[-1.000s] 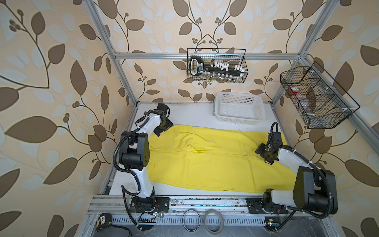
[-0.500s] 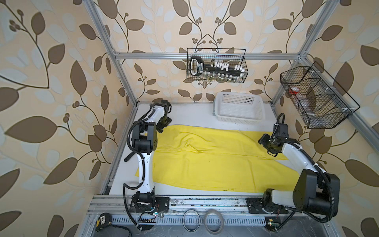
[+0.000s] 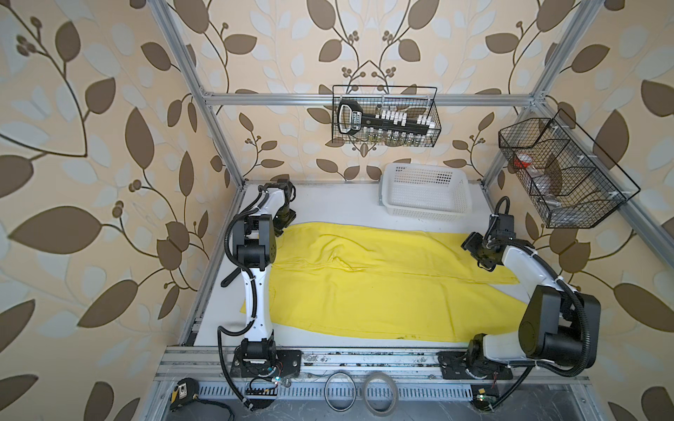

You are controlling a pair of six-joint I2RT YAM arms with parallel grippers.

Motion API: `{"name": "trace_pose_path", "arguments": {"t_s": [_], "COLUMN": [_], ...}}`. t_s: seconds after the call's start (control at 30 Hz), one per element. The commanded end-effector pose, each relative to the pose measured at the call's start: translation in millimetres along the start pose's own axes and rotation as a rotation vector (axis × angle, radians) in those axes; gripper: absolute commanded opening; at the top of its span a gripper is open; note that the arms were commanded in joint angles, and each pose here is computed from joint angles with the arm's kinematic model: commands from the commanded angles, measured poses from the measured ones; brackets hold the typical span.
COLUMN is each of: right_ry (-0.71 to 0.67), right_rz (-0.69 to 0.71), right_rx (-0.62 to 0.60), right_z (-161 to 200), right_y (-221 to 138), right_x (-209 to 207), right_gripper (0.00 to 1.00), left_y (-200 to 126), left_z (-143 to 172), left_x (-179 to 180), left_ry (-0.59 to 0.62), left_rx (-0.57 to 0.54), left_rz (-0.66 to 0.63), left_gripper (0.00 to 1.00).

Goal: Fold and stack the trousers
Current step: Fold the trousers at the center of the table.

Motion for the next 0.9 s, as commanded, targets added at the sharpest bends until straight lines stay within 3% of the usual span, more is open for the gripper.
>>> {"name": "trace_pose_path", "arguments": {"t_s": [0.0,0.13,0.3,0.4,0.6,0.87], "right_ry": [0.008,0.007,0.022,0.038,0.118,0.153], "right_rz": [-0.017,-0.024,-0.030,-0.036,0.049,0.197], "right_rx": [0.004,0.005,-0.009,-0.031,-0.078,-0.099], "right_z": [-4,-6,-16,-24,-49,-73], "right_y": [2,2,0,1,14,46], "right_x": [5,6,7,10,-1,-16], "right_gripper": [0.68,0.68,0.68,0.68,0.67,0.58], "left_y": [-2,8,3,-9,-37,-72], "left_z": [-6,-2,1,1,12,29], "left_x": [-1,2,10,11,19,53], "left_ry": [0.011,0.014,0.012,0.014,0.031,0.036], "left_rx": [-0.013,0.009,0.008,0.010,0.042,0.049], "left_rz": [-0.011,-0.034,-0.026,0.008,0.127,0.252], "left_gripper": [0.64,0.55,0.21,0.07,0.00,0.00]}}
Point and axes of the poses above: each gripper's point midway between its finger pads, its own y axis out along the fingers, its own x axis along the line the jaws close on, z = x × y, the point moved 3 cm from there along -y, back along the fingers, and after that the axes turned 4 degrees about -y, right-handed, at the moved point
